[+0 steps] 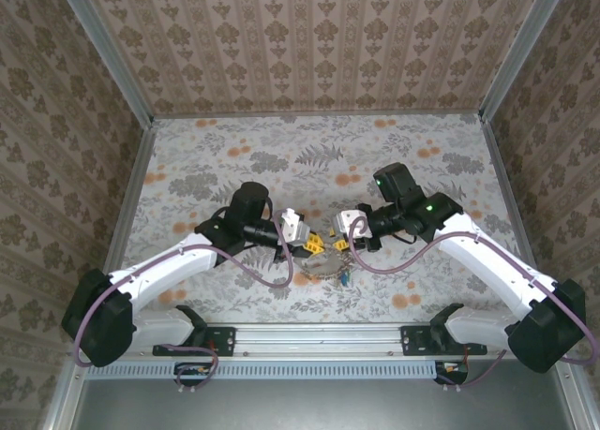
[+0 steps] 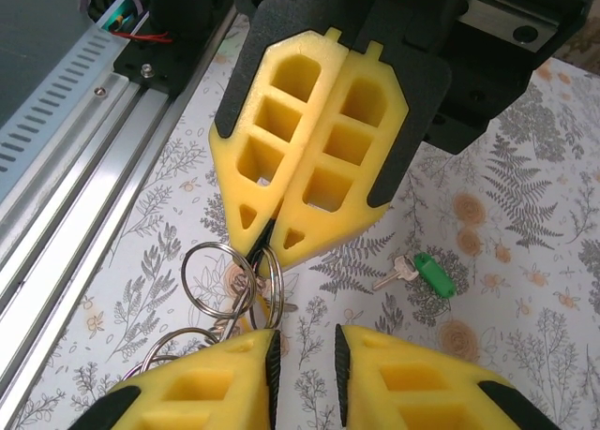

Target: Put the keys on the keyring

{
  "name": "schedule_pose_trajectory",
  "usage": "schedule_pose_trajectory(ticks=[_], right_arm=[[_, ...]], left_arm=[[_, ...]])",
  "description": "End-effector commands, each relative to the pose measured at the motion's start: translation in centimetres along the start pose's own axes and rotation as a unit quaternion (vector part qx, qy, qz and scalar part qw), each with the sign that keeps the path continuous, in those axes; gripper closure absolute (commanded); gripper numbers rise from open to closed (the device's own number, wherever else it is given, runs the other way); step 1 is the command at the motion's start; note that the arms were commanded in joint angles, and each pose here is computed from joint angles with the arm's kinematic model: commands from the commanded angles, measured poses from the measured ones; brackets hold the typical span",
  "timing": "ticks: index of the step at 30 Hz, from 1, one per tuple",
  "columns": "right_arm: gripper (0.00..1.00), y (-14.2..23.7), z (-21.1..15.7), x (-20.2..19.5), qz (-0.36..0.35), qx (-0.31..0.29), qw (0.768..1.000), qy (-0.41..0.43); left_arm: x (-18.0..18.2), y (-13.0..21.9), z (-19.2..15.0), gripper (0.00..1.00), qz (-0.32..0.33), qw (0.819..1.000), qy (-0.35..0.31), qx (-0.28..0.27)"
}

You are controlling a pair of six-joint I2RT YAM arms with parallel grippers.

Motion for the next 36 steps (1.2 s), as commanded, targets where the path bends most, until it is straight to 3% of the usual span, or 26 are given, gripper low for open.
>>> schedule_pose_trajectory(ticks=[1, 16, 25, 27, 29, 31, 36], right_arm=[[0.73, -0.5, 0.3, 1.0, 0.023, -0.009, 1.0, 0.017], [0.73, -1.3, 0.7, 1.3, 0.062, 0.0, 0.998, 0.024], [0.79, -2.3, 0.6, 0.7, 0.072, 0.005, 0.997, 0.002], [0.84, -2.4, 0.6, 0.7, 0.074, 0.004, 0.997, -0.001], [0.99, -2.4, 0.7, 0.6, 0.071, 0.007, 0.997, 0.0], [1.0, -2.3, 0.6, 0.4, 0.054, 0.03, 0.998, 0.007], [1.0, -1.9, -0.2, 0.3, -0.032, 0.105, 0.992, 0.056]], left_arm=[[0.3, 0.1, 2.4, 1.0, -0.004, 0.998, -0.051, -0.027], [0.6, 0.0, 2.1, 1.0, 0.002, 0.999, -0.048, -0.015], [0.4, 0.0, 2.2, 1.0, 0.002, 0.998, -0.057, -0.005], [0.4, -0.1, 2.1, 1.0, 0.003, 0.998, -0.06, 0.001], [0.3, -0.1, 2.0, 1.0, 0.003, 0.998, -0.058, 0.005], [0.4, -0.1, 1.9, 1.0, 0.011, 0.999, -0.05, 0.014], [0.9, 0.4, 1.2, 0.66, 0.044, 0.999, -0.003, 0.016]])
Point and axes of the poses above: each hand's point on the last joint's axis, 136 mm out from that joint toward the fingers, its own y axis back along the fingers, its own x axis along the line the jaws close on, z = x × y, the point moved 9 cm from there along y, back along the fingers, and after that the axes turned 10 degrees about y, right-handed, at the moved point
